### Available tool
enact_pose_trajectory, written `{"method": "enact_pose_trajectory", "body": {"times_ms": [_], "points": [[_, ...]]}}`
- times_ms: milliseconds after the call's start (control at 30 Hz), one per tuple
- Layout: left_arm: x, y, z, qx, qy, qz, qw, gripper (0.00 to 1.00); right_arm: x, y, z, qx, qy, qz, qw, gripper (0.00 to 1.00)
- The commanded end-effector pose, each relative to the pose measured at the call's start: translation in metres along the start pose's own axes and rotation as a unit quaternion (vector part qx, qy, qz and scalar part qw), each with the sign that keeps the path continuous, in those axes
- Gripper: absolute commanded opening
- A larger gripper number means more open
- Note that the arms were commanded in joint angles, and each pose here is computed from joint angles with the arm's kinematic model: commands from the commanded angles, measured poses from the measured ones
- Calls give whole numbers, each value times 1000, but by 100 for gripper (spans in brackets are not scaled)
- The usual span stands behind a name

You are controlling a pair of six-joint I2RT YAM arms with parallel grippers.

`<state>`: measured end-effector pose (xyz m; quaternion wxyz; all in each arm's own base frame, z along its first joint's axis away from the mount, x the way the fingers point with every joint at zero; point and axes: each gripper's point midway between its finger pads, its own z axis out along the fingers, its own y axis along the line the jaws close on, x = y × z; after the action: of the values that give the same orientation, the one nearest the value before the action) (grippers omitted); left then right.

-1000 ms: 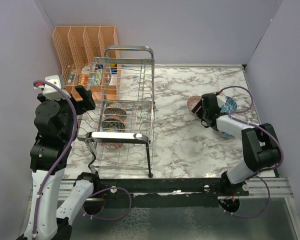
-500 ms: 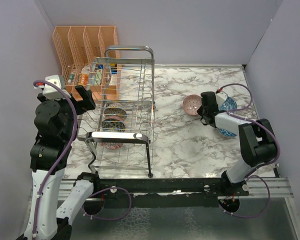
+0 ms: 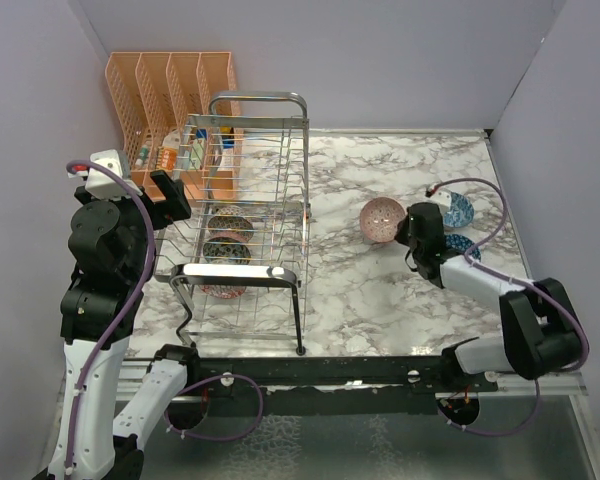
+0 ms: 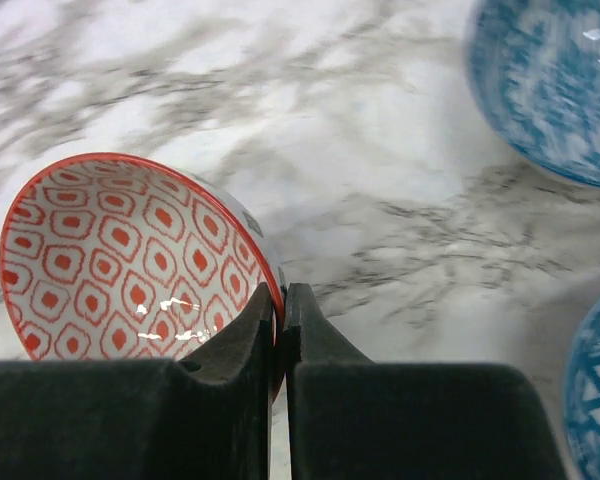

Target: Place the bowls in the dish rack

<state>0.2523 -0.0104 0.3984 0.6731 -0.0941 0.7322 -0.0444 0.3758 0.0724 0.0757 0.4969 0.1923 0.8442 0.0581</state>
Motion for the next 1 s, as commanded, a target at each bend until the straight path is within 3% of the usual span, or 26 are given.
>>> {"method": "enact_pose_trajectory", "body": {"times_ms": [0, 467, 967], "points": [[5, -6, 3, 14, 9, 0, 1000, 99, -56, 86, -51, -136, -128, -59, 981, 1], [-8, -4, -11, 13, -10, -5, 1000, 99, -59, 213, -131, -316, -247, -154, 903, 1], [-13, -1, -15, 9, -19, -3, 1000, 99, -56, 282, -99, -305, -356, -255, 846, 1]]}}
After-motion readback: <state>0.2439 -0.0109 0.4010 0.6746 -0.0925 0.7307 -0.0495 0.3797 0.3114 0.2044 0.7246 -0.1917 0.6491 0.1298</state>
